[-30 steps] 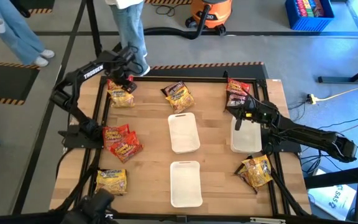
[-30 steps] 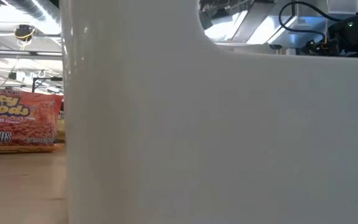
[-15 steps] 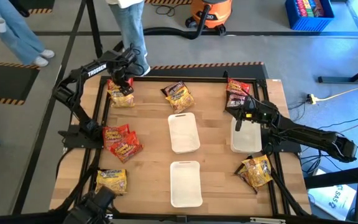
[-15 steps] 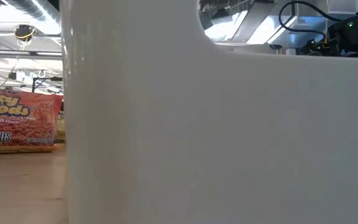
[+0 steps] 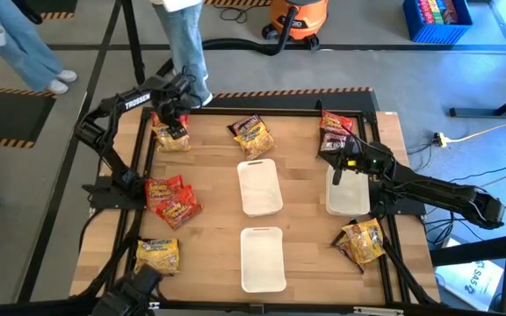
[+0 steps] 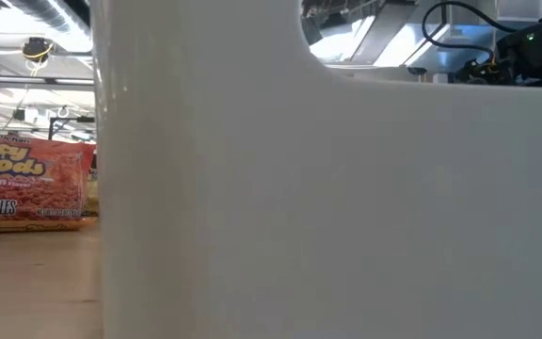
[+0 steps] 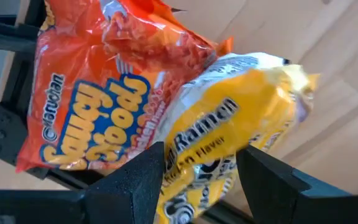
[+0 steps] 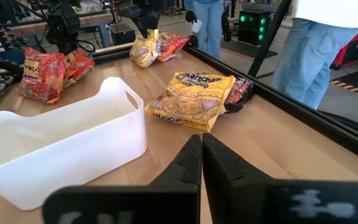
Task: Sort Maruchan noodles
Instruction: Put the top left yellow noodle pack in the top left white bin
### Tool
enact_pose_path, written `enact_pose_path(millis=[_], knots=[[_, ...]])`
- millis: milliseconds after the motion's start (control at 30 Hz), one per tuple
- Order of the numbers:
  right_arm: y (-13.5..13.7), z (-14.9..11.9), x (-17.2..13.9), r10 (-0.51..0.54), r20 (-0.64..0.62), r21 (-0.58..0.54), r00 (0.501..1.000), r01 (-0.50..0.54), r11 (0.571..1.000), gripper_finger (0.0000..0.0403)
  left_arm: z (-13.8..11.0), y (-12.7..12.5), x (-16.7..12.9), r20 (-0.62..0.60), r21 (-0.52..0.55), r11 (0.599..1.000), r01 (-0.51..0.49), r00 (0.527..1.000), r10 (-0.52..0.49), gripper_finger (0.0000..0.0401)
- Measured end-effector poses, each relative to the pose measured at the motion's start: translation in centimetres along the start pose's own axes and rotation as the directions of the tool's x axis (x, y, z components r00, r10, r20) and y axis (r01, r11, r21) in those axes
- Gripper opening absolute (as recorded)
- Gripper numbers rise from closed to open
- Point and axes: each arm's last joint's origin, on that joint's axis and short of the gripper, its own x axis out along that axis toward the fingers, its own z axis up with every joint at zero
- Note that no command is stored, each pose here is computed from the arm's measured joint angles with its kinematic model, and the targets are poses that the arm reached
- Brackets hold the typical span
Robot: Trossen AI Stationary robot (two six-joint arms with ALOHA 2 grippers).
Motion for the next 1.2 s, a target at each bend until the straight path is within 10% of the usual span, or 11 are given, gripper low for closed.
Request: enact_pose_path(millis=[333,800,1200], knots=[[0.0,0.0,0.0,0.0,0.0,0.0,1.0,0.0,1.0,0.0001,-0.3,-0.5,0.9,0.014,0.006,0.996,0.09,0.996,-0.09,0.0163],[0.0,0.0,0.0,0.0,-0.001,0.0,1.0,0.0,1.0,0.0001,-0.2,-0.7,0.8,0.047,-0.001,0.985,0.17,0.984,-0.17,0.0007],[0.0,0.0,0.0,-0.001,0.003,0.0,1.0,0.001,1.0,0.0001,0.7,-2.8,0.4,0.039,0.025,0.985,0.168,0.985,-0.169,0.0001]])
